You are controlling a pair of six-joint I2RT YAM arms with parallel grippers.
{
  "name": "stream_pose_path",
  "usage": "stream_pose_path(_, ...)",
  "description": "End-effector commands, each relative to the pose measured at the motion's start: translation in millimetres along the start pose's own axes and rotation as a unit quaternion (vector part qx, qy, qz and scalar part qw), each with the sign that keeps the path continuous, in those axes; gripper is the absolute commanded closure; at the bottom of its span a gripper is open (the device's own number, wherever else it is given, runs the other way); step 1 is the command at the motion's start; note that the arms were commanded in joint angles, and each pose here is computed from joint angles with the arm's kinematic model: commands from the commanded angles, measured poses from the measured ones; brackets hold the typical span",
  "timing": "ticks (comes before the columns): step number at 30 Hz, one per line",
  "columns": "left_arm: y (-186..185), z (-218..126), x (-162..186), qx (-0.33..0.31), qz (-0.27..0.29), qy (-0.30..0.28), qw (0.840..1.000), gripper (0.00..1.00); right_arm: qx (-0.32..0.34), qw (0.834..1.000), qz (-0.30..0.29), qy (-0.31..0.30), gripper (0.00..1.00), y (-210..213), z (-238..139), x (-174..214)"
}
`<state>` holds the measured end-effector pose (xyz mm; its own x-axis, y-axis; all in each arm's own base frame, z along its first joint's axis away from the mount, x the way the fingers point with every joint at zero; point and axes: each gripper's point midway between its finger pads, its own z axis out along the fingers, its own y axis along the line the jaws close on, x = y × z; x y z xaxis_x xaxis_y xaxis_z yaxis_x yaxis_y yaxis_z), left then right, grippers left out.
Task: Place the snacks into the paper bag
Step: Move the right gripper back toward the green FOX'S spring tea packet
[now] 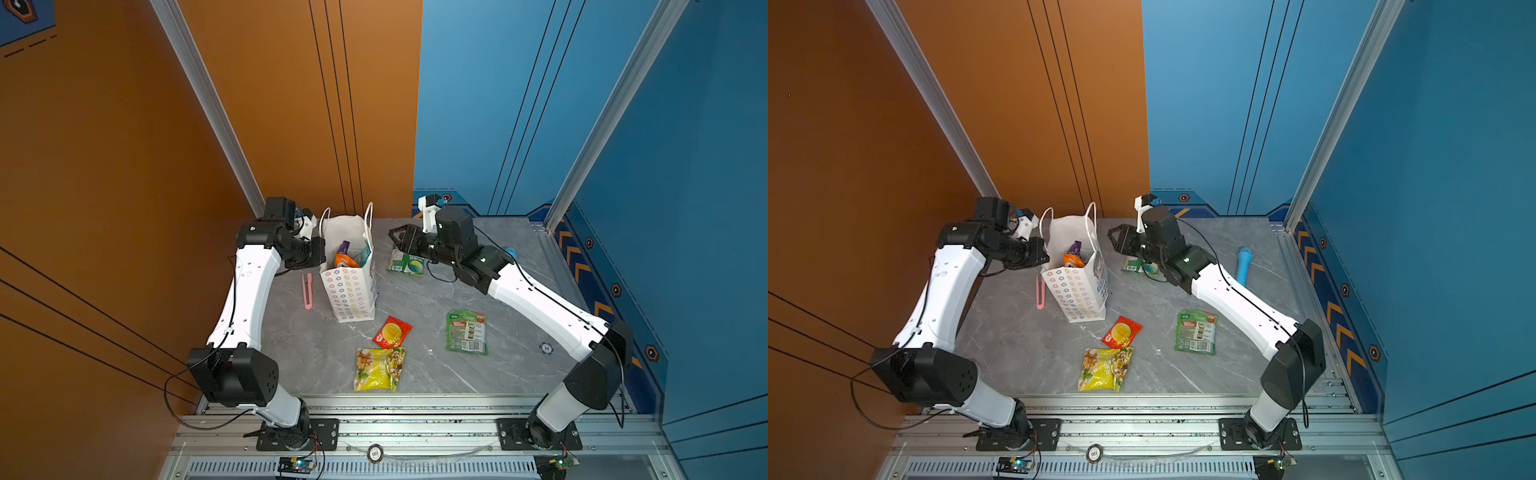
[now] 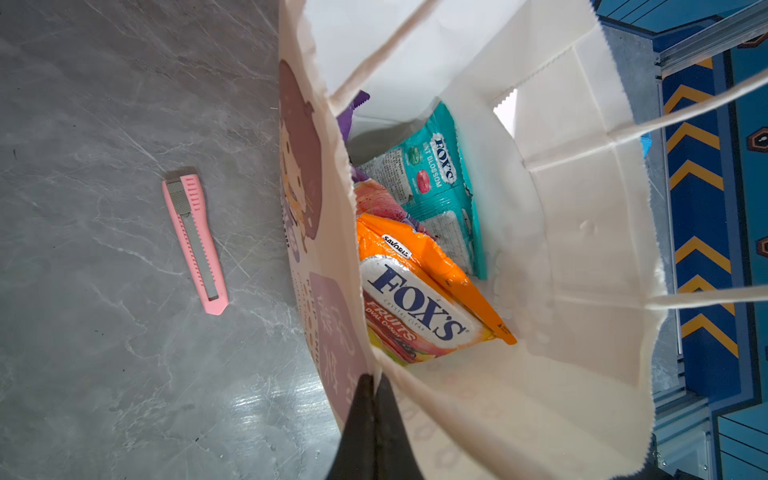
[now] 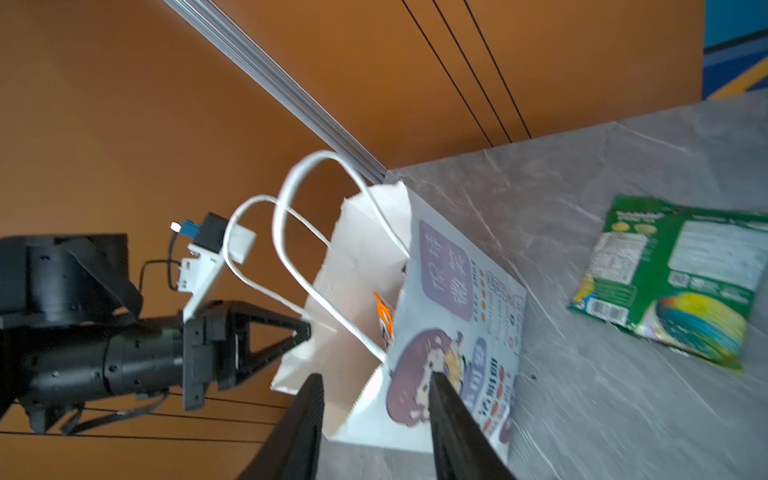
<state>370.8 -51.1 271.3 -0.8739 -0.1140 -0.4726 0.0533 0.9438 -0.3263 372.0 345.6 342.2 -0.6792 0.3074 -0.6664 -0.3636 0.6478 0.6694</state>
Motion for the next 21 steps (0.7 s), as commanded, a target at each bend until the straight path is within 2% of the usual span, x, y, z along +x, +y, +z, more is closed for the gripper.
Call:
stream_pose_path(1, -6.0, -8.4, -6.0, 0.014, 0.008, -0.015, 1.0, 1.0, 0.057, 0.998, 0.002, 0.017, 0.56, -35.8, -11.6, 24.1)
stream_pose_path(6, -5.6, -7.5, -5.5, 0.014, 0.008, -0.013, 1.0, 1.0, 0.116, 0.992, 0.048, 0.02, 0.56, -99.0, -19.1, 43.9)
stream_pose_path(10, -6.1, -7.2, -5.1, 0.016, 0.007, -0.013, 1.0, 1.0, 0.131, 0.985, 0.106, 0.031, 0.56, -145.7, -12.9, 62.4)
stream_pose_path(14, -5.7, -8.4, -4.8, 0.014, 0.008, -0.014, 1.0, 1.0, 0.166, 0.98, 0.1, 0.042, 0.54, -175.0, -9.9, 69.8)
stream_pose_path(17, -5.5, -7.4, -4.4, 0.014, 0.008, -0.012, 1.0, 1.0, 0.184, 0.978, 0.091, 0.049, 0.43, -191.3, -5.1, 70.0)
stream_pose_path(19, -5.5, -7.8, -3.9, 0.014, 0.007, -0.013, 1.0, 1.0, 0.198, 0.976, 0.082, 0.046, 0.28, -200.7, -1.7, 67.9)
stream_pose_path(21, -5.2, -7.7, -4.0, 0.013, 0.008, -0.013, 1.0, 1.0, 0.205, 0.975, 0.077, 0.041, 0.17, -207.3, 2.7, 63.9)
